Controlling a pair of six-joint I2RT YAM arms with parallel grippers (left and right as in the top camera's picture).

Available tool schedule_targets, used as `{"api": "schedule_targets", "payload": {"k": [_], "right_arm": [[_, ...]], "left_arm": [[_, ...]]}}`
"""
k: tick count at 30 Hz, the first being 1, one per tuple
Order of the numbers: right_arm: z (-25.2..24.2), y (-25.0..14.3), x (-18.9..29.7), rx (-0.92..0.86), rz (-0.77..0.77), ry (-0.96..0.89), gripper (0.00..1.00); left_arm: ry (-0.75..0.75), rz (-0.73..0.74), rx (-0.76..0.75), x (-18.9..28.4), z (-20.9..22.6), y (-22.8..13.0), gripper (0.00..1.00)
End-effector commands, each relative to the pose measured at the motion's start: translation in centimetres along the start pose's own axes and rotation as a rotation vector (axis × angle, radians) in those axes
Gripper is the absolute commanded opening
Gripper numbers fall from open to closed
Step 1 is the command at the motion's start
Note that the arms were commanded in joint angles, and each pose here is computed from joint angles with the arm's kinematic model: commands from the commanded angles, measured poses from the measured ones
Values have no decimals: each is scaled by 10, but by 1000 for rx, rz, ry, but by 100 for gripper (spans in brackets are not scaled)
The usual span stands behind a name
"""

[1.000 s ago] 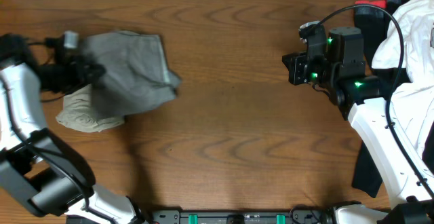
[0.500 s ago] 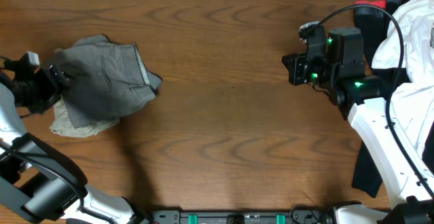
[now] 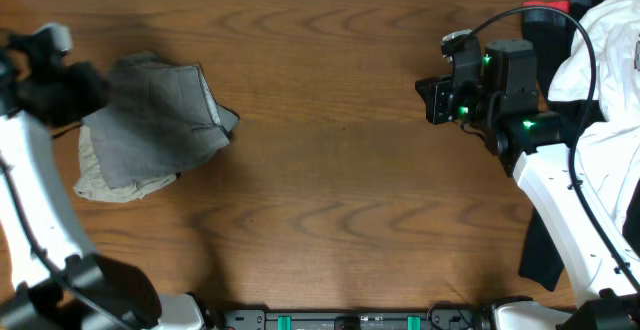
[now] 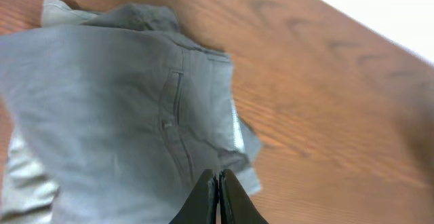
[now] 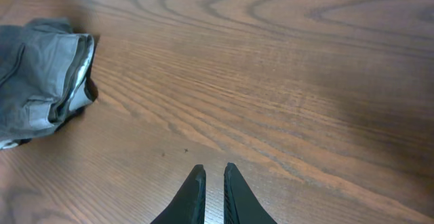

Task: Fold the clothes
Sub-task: 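Carry the folded shorts left onto the khaki roll with the left gripper, then release and press the shorts down with the left gripper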

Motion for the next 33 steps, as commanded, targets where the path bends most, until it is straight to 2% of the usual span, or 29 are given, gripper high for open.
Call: {"api": "schedule_targets", "payload": {"k": [1, 4, 6, 14, 19, 22, 25, 27, 28, 30, 33], "right_arm": [[-2, 2, 0, -36, -4, 2, 10], [-2, 0, 0, -41, 3, 1, 9], [-2, -1, 0, -42, 6, -1, 10], [-2, 1, 0, -40, -1, 1, 9], [-2, -1, 0, -42, 6, -1, 9], [-2, -1, 0, -42, 7, 0, 9], [-2, -1, 0, -42, 7, -1, 10], [-2, -1, 0, -41, 6, -1, 10], [-2, 0, 1, -40, 4, -1, 10], [-2, 3, 1, -9, -7, 2, 12], [2, 11, 3, 86, -43, 12, 12]], "left_arm": [[264, 179, 95, -45, 48, -36, 6], [541, 251, 313, -54, 95, -63, 6], [622, 281, 400, -60, 113, -79, 6], [652, 422, 449, -105, 136, -127, 6], [672, 505, 455, -115, 143, -147, 9], [664, 484, 455, -110, 140, -139, 9], [589, 432, 459, -98, 124, -117, 11], [469, 361, 418, -85, 100, -91, 17], [407, 325, 387, -77, 87, -79, 25], [288, 239, 295, -55, 56, -52, 32], [210, 117, 156, -12, 15, -27, 43]]}}
Point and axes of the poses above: each gripper's point midway between its finger pads, its own x axis back along the fingers, its own z axis along the line the jaws close on, y = z × x, the point moved 1 cm from there along x, back along the fingers, and after that the axes turned 4 degrees about -x, right-handed, at the moved point
